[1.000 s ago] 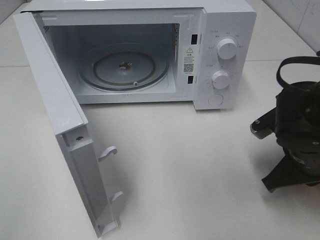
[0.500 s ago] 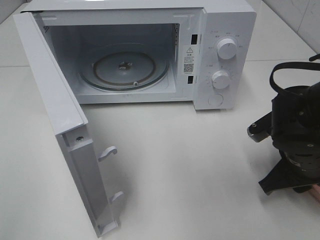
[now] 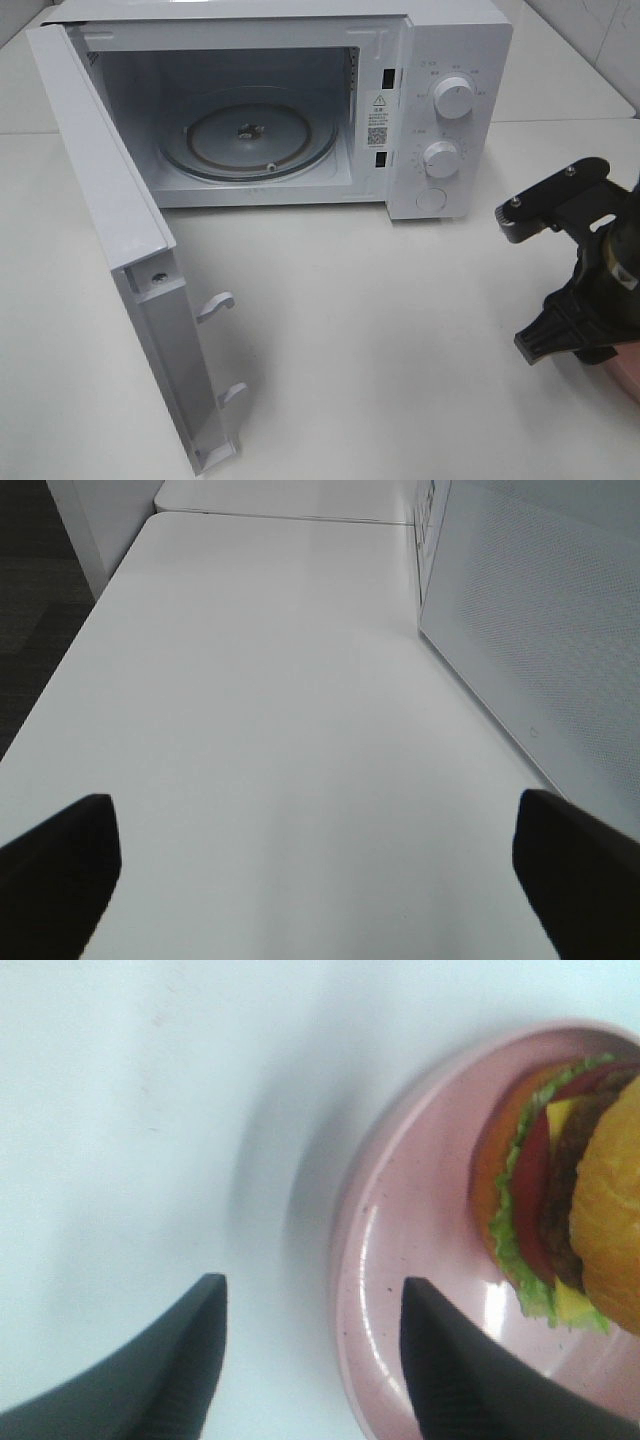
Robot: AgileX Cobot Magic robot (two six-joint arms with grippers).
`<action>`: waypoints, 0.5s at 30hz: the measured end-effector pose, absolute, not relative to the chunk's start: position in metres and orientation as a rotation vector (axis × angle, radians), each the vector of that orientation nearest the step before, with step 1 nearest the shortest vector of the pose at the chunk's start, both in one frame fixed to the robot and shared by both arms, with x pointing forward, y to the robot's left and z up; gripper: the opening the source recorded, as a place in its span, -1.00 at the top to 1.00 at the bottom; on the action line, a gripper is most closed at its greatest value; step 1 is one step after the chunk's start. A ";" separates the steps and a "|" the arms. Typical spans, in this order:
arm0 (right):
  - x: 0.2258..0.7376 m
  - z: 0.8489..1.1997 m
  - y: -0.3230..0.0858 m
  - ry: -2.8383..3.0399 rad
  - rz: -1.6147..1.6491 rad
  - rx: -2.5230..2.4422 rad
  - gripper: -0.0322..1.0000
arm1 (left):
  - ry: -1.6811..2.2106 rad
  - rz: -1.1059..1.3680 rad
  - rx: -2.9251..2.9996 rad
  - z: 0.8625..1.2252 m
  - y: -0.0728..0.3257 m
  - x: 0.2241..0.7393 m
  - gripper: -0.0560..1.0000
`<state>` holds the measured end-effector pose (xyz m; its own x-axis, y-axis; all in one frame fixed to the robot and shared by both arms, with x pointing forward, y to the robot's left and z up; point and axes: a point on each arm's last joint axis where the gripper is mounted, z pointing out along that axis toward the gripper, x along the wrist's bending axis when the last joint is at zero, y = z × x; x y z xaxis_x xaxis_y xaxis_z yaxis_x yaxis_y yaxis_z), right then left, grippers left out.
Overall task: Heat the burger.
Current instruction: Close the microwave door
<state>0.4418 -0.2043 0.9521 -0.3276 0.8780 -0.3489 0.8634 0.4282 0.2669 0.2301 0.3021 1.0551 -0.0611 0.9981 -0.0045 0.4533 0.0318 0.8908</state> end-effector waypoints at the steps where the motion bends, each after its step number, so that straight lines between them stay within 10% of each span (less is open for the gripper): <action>1: 0.442 0.952 -0.204 2.247 0.045 1.474 -0.11 | 1.604 0.978 1.505 1.055 0.302 0.230 -0.98; 7: 0.422 0.994 -0.207 2.298 0.301 1.394 -0.59 | 1.604 0.978 1.505 1.055 0.302 0.230 -0.98; 15: 0.394 1.014 -0.218 2.394 0.302 1.374 -0.69 | 1.604 0.978 1.505 1.055 0.302 0.230 -0.98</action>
